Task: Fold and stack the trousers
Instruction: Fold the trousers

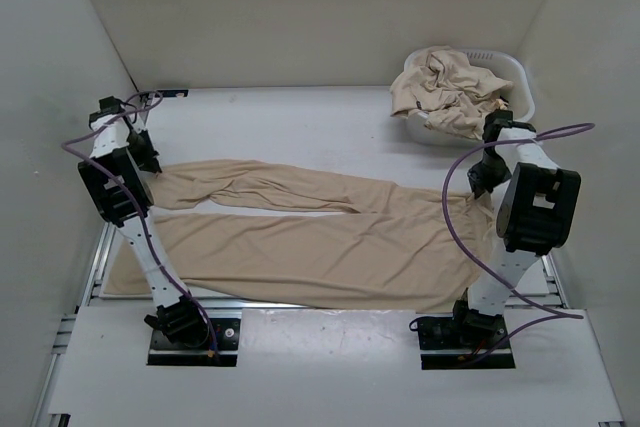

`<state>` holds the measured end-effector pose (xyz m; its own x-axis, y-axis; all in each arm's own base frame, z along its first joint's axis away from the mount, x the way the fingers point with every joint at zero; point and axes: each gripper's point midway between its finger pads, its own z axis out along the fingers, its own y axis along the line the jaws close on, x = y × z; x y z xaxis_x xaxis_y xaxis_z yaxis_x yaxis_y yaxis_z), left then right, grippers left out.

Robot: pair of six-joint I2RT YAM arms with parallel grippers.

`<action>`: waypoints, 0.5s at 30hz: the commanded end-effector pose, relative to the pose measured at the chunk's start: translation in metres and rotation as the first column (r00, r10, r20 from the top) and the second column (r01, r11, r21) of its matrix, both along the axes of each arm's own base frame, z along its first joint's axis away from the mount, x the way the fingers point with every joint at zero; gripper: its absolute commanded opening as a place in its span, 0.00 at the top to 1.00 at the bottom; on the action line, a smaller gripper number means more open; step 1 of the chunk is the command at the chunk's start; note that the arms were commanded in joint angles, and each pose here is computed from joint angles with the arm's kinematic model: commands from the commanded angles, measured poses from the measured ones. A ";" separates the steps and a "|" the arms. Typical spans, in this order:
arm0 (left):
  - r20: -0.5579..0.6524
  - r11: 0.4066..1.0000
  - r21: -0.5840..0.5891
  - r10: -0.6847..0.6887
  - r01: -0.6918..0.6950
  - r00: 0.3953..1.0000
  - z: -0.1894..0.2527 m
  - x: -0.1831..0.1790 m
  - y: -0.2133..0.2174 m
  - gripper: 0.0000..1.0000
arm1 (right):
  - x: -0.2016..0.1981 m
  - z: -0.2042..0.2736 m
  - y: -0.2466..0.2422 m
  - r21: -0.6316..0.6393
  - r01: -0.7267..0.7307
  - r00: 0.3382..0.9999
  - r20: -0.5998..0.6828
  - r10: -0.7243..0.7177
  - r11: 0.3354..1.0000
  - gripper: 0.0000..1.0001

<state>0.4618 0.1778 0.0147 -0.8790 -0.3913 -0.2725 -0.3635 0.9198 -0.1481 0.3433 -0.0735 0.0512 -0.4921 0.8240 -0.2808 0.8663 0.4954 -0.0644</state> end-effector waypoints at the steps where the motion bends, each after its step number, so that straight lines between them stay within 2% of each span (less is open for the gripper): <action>1: -0.137 0.994 -0.113 -0.011 -0.005 0.990 -0.039 -0.028 -0.020 0.85 | 0.013 0.031 -0.009 -0.038 -0.015 0.997 0.077 0.018 0.999 1.00; 3: -0.116 0.997 -0.076 -0.003 -0.006 0.993 -0.029 -0.023 -0.013 0.85 | 0.017 0.043 -0.008 -0.042 -0.046 0.993 0.105 0.050 0.998 1.00; 4: -0.097 1.000 -0.018 0.011 -0.012 0.995 -0.014 -0.019 -0.003 0.85 | 0.019 0.049 -0.009 -0.049 -0.055 0.991 0.121 0.061 0.997 1.00; 9: 0.136 0.971 0.224 0.054 -0.084 0.989 0.088 0.013 0.040 0.85 | 0.023 0.109 -0.010 -0.072 -0.128 0.951 0.276 0.143 0.989 1.00; 10: 0.192 0.955 0.273 0.061 -0.113 0.980 0.121 0.012 0.046 0.85 | 0.021 0.125 -0.005 -0.068 -0.145 0.933 0.323 0.159 0.987 1.00; 12: 0.247 0.937 0.316 0.067 -0.146 0.967 0.153 0.009 0.051 0.85 | 0.016 0.137 -0.004 -0.071 -0.162 0.916 0.360 0.177 0.984 1.00; 15: 0.273 0.915 0.362 0.082 -0.181 0.959 0.183 -0.015 0.050 0.85 | -0.005 0.146 -0.003 -0.082 -0.173 0.907 0.375 0.191 0.982 1.00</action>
